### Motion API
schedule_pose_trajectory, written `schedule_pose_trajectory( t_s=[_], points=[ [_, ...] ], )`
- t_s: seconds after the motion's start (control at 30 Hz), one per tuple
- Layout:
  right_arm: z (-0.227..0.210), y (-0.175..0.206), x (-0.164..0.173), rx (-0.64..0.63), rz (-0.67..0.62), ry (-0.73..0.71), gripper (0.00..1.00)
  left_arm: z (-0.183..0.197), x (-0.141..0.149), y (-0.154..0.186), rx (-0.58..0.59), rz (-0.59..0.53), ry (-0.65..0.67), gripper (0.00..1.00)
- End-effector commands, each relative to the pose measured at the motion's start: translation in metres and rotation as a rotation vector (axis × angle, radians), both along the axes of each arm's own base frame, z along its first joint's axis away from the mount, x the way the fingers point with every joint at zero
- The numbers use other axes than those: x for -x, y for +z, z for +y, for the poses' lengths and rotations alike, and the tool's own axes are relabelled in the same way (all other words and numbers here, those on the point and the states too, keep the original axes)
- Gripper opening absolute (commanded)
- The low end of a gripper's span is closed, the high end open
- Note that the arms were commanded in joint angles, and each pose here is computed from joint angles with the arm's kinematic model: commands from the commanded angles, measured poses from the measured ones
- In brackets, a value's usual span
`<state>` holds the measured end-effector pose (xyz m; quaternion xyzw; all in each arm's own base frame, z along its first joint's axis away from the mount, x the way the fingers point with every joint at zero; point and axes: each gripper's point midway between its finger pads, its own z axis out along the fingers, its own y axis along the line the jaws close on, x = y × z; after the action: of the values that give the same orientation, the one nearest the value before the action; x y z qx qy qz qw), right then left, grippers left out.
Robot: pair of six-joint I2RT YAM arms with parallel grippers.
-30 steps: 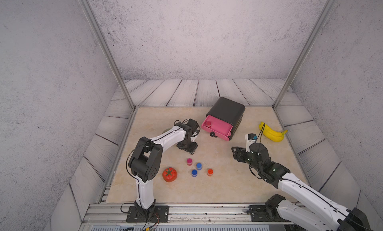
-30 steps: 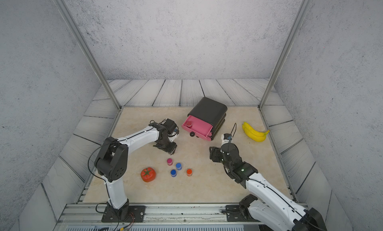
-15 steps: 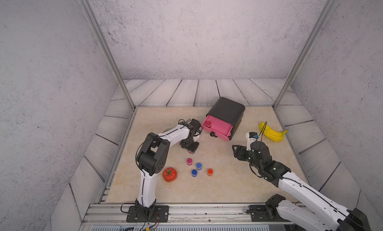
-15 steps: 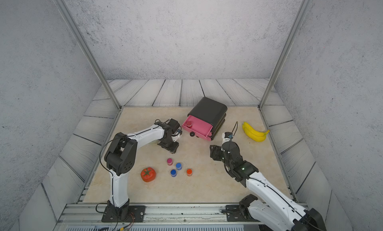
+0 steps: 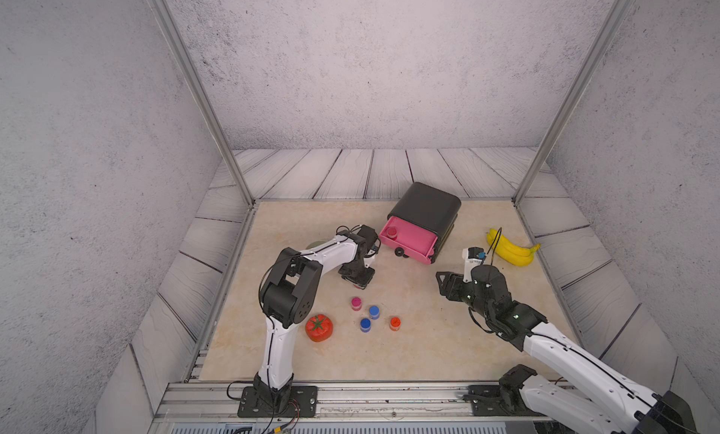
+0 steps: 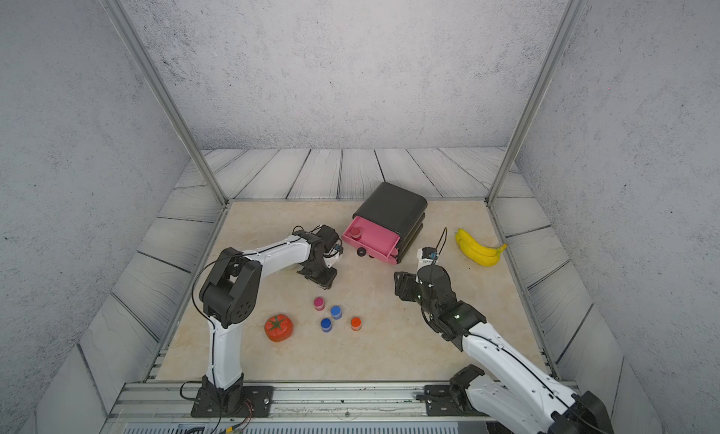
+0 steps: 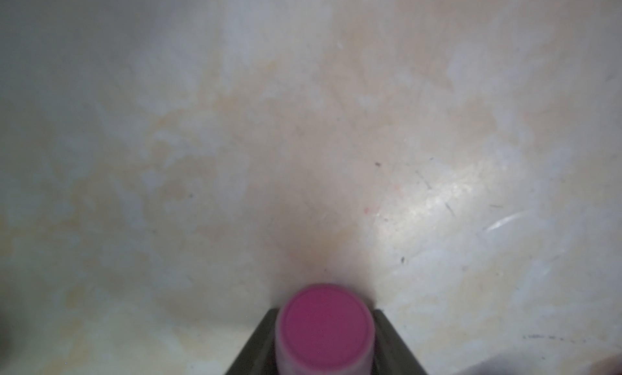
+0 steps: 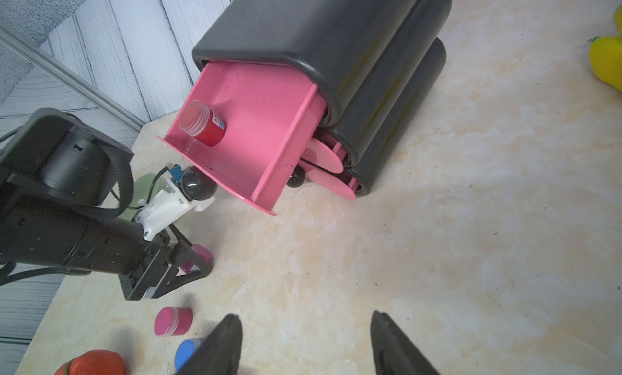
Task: Put the paint cans in the drawer according to color
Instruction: Pick up the paint can at the center of the board, then place the paint can in the drawer.
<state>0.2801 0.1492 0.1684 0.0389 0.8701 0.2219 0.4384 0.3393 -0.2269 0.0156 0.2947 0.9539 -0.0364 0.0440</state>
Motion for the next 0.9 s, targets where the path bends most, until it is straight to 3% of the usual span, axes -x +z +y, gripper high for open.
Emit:
schedule_pose_trajectory(
  t_s=[0.0, 0.17, 0.27, 0.43, 0.53, 0.73, 0.87],
  points=[
    [-0.001, 0.013, 0.001, -0.012, -0.023, 0.003, 0.65, 0.002, 0.006, 0.001, -0.002, 0.01, 0.005, 0.33],
    [-0.004, 0.017, 0.003, -0.011, -0.037, -0.002, 0.65, 0.007, 0.007, 0.041, 0.042, -0.056, 0.06, 0.25],
    [-0.005, 0.018, 0.004, -0.02, -0.043, -0.005, 0.65, 0.003, 0.011, 0.083, 0.148, -0.109, 0.11, 0.25],
    [-0.006, 0.02, 0.005, -0.06, -0.065, -0.021, 0.65, -0.028, 0.014, 0.166, 0.472, -0.212, 0.172, 0.25],
    [-0.006, 0.017, 0.005, -0.069, -0.064, -0.027, 0.65, -0.049, 0.0, 0.203, 0.635, -0.278, 0.216, 0.24],
    [-0.006, 0.013, 0.007, -0.067, -0.056, -0.019, 0.65, -0.08, -0.035, 0.222, 0.597, -0.357, 0.194, 0.25],
    [-0.008, 0.014, 0.01, -0.059, -0.062, -0.016, 0.65, -0.099, -0.054, 0.21, 0.494, -0.384, 0.161, 0.25]
  ],
)
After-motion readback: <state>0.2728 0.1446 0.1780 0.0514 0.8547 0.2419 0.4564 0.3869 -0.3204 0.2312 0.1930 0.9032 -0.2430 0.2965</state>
